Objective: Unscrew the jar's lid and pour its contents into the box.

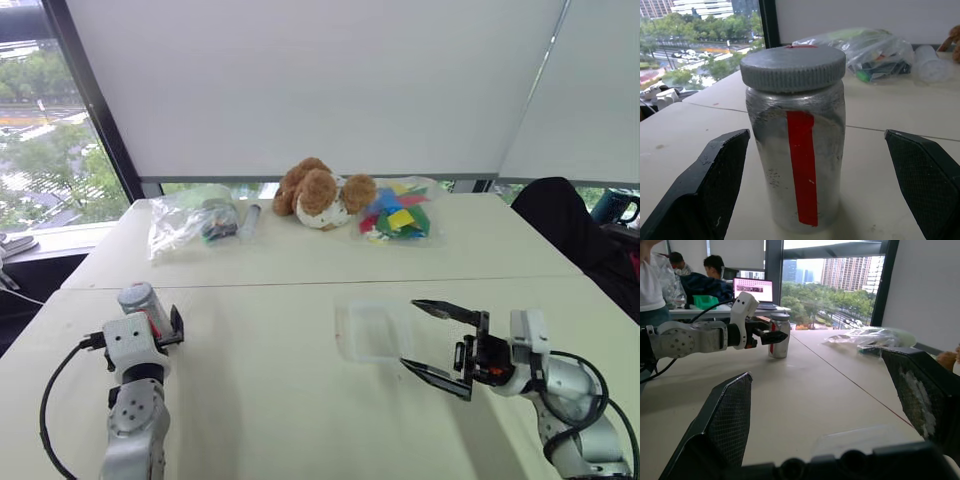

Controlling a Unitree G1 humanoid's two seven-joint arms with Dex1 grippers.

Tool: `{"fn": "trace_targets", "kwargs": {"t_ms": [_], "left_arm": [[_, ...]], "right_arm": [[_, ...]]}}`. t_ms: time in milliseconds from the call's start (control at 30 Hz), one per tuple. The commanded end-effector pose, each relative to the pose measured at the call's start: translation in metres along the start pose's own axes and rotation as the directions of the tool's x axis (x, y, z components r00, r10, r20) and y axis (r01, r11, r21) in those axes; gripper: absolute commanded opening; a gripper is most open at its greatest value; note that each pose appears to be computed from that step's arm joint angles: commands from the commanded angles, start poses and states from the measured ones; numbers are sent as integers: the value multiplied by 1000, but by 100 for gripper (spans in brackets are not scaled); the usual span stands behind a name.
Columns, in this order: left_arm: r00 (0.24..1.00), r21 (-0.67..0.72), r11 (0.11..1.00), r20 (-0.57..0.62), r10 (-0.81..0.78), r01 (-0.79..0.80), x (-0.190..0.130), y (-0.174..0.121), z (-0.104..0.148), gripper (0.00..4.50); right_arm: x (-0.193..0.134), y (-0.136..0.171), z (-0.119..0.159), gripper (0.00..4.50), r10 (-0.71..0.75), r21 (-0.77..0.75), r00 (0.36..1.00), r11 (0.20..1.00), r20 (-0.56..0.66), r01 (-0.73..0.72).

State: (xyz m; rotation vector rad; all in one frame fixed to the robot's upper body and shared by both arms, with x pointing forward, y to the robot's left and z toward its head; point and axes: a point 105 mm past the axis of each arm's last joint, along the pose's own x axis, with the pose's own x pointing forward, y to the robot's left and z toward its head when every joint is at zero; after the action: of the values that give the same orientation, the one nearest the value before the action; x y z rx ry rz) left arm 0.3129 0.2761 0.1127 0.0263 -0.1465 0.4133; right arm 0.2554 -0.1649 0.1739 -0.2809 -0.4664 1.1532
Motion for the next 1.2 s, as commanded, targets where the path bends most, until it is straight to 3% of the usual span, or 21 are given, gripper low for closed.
{"fn": "trace_targets", "kwargs": {"t_ms": [33,500,667,900,967,1067,1133,1200], "left_arm": [[998,-1,1000,56,17,-17,7,-4,12,446],[998,-7,1000,61,18,-18,20,-8,15,446],[998,-10,1000,60,16,-16,23,-6,13,218],[997,-32,999,82,4,-2,25,0,13,203],[988,-87,995,150,-41,54,25,1,25,203],[934,-124,954,271,-232,273,21,-8,54,203],[861,-89,893,323,-393,442,16,-15,70,203],[737,-41,773,336,-586,633,4,-28,85,203]], "right_arm": [[1,-2,14,450,9,-68,1000,998,17,-8],[-5,-1,8,450,-22,-69,1000,997,-2,22],[-6,0,6,450,-30,-63,1000,998,-6,29],[-9,1,3,450,-42,-52,999,998,-16,41],[-11,2,3,450,-48,-56,999,997,-20,47],[-13,-2,8,450,-67,-58,997,996,-29,66],[-15,-3,10,450,-66,-43,996,997,-55,64],[-15,-4,15,450,-65,-3,994,998,-83,65]]}}
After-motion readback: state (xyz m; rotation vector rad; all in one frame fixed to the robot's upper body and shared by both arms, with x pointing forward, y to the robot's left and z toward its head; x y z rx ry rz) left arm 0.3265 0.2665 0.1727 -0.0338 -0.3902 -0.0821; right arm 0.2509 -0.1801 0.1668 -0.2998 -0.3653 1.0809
